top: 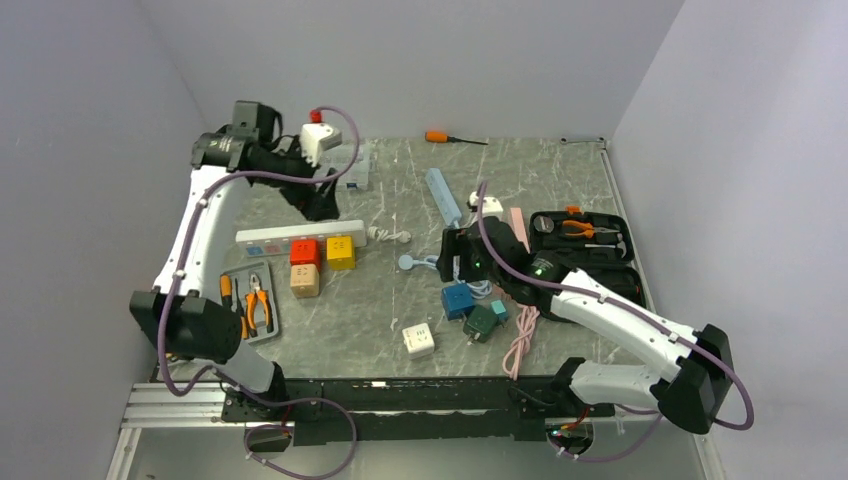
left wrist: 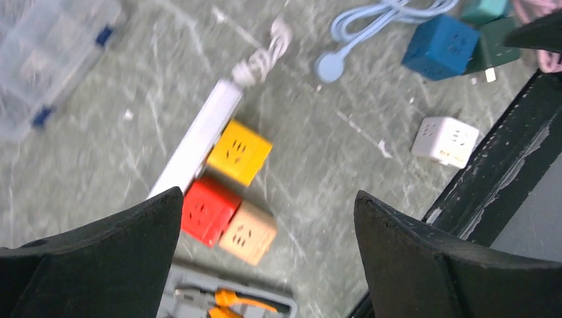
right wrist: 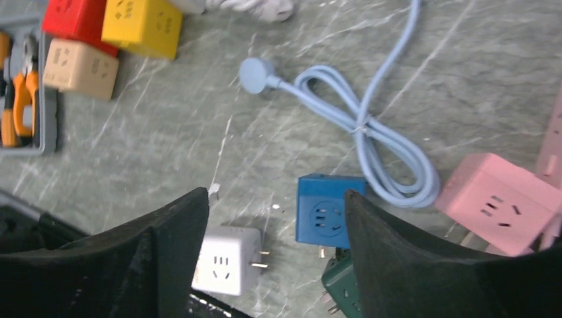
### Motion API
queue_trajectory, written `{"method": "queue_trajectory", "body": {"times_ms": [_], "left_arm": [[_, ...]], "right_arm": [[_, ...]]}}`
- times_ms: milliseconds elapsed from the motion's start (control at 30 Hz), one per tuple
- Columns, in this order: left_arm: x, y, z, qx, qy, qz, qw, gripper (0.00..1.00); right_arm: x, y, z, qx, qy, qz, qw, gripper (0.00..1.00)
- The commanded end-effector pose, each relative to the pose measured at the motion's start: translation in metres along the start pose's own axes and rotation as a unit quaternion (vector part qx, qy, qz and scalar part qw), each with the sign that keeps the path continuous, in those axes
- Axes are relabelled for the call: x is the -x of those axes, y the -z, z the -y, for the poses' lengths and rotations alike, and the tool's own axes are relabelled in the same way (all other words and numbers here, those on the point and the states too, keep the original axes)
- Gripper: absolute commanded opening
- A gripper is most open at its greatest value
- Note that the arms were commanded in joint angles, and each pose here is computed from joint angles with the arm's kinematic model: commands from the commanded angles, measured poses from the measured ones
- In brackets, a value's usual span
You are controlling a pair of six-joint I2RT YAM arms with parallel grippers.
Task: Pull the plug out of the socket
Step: Place the socket at the corner of the board, then move the socket to the corner of the board.
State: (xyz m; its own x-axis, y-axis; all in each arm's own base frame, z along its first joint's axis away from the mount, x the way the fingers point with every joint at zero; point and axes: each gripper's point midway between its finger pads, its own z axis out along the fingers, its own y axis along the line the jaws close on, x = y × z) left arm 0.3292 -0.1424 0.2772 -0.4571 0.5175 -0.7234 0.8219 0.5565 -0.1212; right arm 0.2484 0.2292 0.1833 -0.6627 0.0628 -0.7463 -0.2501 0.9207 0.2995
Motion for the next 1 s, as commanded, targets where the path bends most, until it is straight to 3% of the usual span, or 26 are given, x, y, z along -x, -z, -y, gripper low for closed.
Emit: {"method": "queue_trajectory", "body": {"times_ms": [0, 100, 233, 267, 533, 733, 967], "left_arm": [[-0.033, 0.015, -0.02, 0.048, 0.027, -0.012, 0.998, 0.99], [-0.049, 0.025, -0.039, 0.089, 0.044, -0.013, 0.995, 0.99], [-0.058, 0.041, -0.054, 0.13, 0.066, 0.005, 0.989, 0.99], [-0.059, 0.045, -0.057, 0.142, 0.067, 0.007, 0.988, 1.0], [-0.077, 0.061, -0.076, 0.223, 0.058, -0.007, 0.973, 0.99], [-0.094, 0.059, -0.078, 0.235, 0.05, -0.033, 0.97, 0.99], [-0.112, 0.052, -0.087, 0.244, 0.049, -0.058, 0.967, 0.99]], "right_arm": [[0.001, 0.006, -0.045, 0.062, 0.016, 0.016, 0.998, 0.72], [-0.019, 0.006, -0.086, 0.122, 0.046, -0.013, 0.991, 0.49], [-0.059, 0.005, -0.134, 0.188, 0.103, -0.062, 0.975, 0.03], [-0.069, 0.002, -0.14, 0.195, 0.114, -0.071, 0.971, 0.0], [-0.153, -0.023, -0.158, 0.241, 0.162, -0.168, 0.942, 0.0], [-0.198, -0.044, -0.12, 0.17, 0.185, -0.222, 0.942, 0.0], [-0.205, -0.045, -0.056, 0.038, 0.178, -0.219, 0.959, 0.0]]}}
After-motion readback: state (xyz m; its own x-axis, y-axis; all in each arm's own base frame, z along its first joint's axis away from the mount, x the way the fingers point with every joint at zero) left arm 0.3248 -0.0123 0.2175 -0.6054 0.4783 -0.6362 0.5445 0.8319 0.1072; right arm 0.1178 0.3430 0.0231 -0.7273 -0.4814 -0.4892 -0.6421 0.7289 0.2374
